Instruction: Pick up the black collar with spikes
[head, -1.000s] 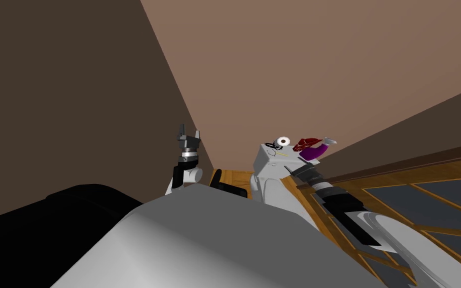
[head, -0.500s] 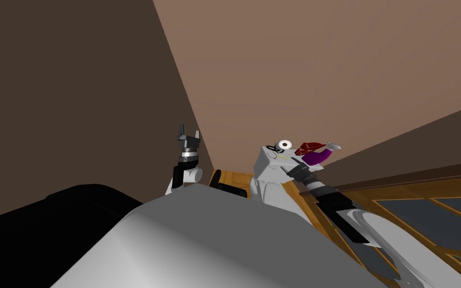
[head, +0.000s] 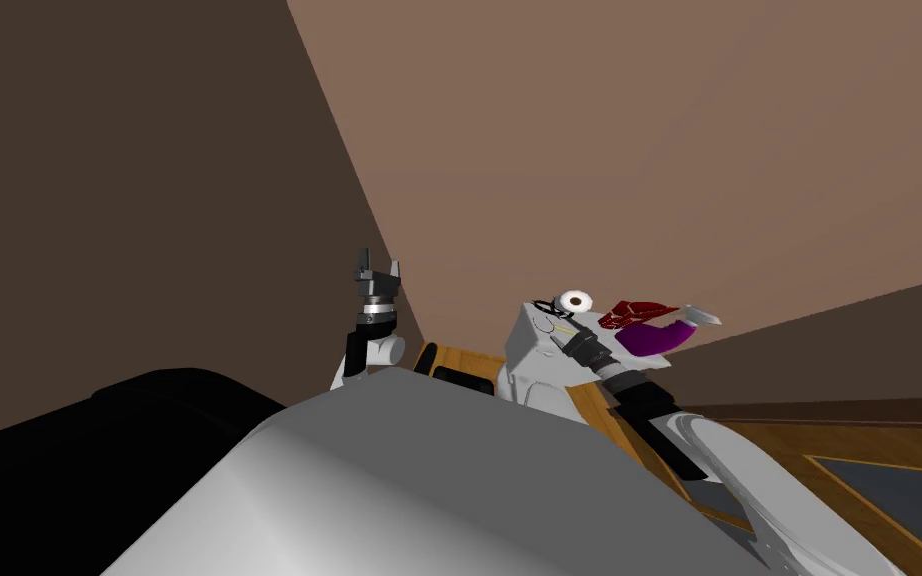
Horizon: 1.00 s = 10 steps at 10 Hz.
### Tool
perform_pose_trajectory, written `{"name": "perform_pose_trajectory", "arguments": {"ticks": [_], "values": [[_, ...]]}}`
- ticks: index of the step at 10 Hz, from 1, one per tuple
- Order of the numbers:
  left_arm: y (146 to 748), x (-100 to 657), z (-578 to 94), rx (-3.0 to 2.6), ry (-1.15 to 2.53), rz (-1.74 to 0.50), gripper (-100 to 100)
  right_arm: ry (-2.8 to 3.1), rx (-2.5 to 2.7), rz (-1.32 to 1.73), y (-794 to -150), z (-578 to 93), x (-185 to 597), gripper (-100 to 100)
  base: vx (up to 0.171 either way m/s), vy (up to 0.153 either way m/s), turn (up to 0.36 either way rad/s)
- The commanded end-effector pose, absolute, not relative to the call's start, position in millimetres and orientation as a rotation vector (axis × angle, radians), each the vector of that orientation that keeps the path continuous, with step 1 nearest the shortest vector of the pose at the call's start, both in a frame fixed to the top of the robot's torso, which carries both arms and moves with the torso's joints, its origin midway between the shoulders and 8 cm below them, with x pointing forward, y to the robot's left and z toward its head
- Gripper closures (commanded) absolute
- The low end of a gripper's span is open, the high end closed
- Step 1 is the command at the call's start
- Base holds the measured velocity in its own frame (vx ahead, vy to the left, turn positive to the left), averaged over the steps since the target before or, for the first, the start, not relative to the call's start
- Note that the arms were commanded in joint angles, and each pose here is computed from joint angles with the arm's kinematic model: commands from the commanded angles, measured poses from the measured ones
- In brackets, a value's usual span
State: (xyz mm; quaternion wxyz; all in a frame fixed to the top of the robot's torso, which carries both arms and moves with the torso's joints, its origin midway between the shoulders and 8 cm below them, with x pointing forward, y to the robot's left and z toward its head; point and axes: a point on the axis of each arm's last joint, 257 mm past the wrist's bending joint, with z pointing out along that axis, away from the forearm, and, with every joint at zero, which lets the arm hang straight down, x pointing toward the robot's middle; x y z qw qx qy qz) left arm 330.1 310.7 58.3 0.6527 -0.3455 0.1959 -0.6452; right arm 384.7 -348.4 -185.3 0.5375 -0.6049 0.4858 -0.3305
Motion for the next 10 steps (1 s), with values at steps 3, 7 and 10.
{"name": "perform_pose_trajectory", "arguments": {"ticks": [3, 7, 10], "values": [[310.7, 330.1, 58.3, -0.784, 0.445, -1.464, 0, 1.120, -1.489, -0.784, -337.0, -195.3, 380.8, -100, 0.171, -0.111, 0.072], [310.7, 330.1, 58.3, -0.784, 0.444, -1.464, 0, 1.126, -1.483, -0.801, -342.4, -193.9, 383.6, 100, 0.014, 0.008, 0.056], [310.7, 330.1, 58.3, -0.784, 0.444, -1.465, 0, 1.131, -1.483, -0.794, -341.9, -196.2, 382.4, 100, -0.001, 0.002, 0.000]]}}
